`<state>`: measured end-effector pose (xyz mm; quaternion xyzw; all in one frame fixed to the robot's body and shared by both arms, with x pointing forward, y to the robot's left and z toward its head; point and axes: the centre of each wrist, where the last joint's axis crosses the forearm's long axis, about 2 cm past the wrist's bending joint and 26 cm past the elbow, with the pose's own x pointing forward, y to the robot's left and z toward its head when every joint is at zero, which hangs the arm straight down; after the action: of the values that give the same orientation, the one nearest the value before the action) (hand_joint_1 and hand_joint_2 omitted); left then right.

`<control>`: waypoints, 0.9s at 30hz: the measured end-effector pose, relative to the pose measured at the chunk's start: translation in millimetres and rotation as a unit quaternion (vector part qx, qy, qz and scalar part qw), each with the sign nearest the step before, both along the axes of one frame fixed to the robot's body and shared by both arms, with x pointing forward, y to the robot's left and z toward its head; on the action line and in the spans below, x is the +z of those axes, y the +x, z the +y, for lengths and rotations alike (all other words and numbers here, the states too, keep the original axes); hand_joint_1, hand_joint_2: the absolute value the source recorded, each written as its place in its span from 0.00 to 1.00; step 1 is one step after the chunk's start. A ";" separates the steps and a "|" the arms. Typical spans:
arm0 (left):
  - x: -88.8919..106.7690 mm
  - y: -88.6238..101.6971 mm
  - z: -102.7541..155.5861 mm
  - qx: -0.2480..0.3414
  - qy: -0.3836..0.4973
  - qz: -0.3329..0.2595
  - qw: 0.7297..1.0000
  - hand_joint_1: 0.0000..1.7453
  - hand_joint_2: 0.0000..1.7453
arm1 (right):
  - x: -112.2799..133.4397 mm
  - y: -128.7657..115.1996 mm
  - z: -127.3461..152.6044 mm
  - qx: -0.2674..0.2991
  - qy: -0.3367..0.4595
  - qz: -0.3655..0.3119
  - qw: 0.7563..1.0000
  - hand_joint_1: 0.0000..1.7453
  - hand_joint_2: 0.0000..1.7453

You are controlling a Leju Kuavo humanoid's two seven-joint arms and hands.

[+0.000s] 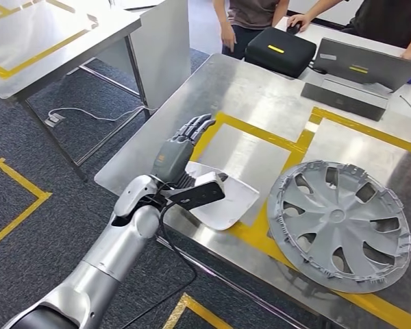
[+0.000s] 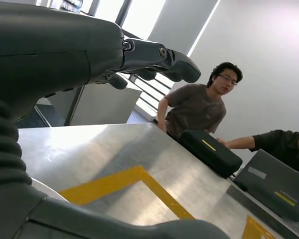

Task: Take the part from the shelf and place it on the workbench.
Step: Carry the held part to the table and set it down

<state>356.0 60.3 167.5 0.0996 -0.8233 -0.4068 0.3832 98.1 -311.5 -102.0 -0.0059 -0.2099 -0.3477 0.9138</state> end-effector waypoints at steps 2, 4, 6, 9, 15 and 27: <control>2.1 0.5 -1.4 -0.001 -0.002 -0.002 1.000 0.00 0.00 | 0.5 2.4 0.2 0.000 0.000 -0.002 1.000 0.00 0.00; 2.8 0.8 -1.9 -0.001 -0.003 -0.002 1.000 0.00 0.00 | 0.6 2.8 0.0 0.000 0.000 -0.003 1.000 0.00 0.00; 2.9 1.2 -1.3 -0.001 -0.002 -0.003 1.000 0.00 0.00 | 0.6 2.9 0.0 0.000 0.000 -0.002 1.000 0.00 0.00; 3.2 1.6 -0.9 0.000 -0.002 -0.004 1.000 0.00 0.00 | 0.6 2.8 -0.6 0.000 0.000 -0.003 1.000 0.00 0.00; 4.4 1.7 -0.7 -0.003 -0.013 -0.005 1.000 0.00 0.00 | 0.6 1.9 -3.2 -0.002 -0.004 -0.004 1.000 0.00 0.00; -16.5 5.2 34.8 0.042 -0.038 0.013 0.998 0.00 0.00 | -1.4 -7.2 -4.7 0.013 -0.008 0.006 1.000 0.00 0.00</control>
<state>361.2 95.1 151.0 0.1137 -0.8281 -0.3603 0.4142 90.9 -316.2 -103.3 -0.0127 -0.2076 -0.3341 0.9193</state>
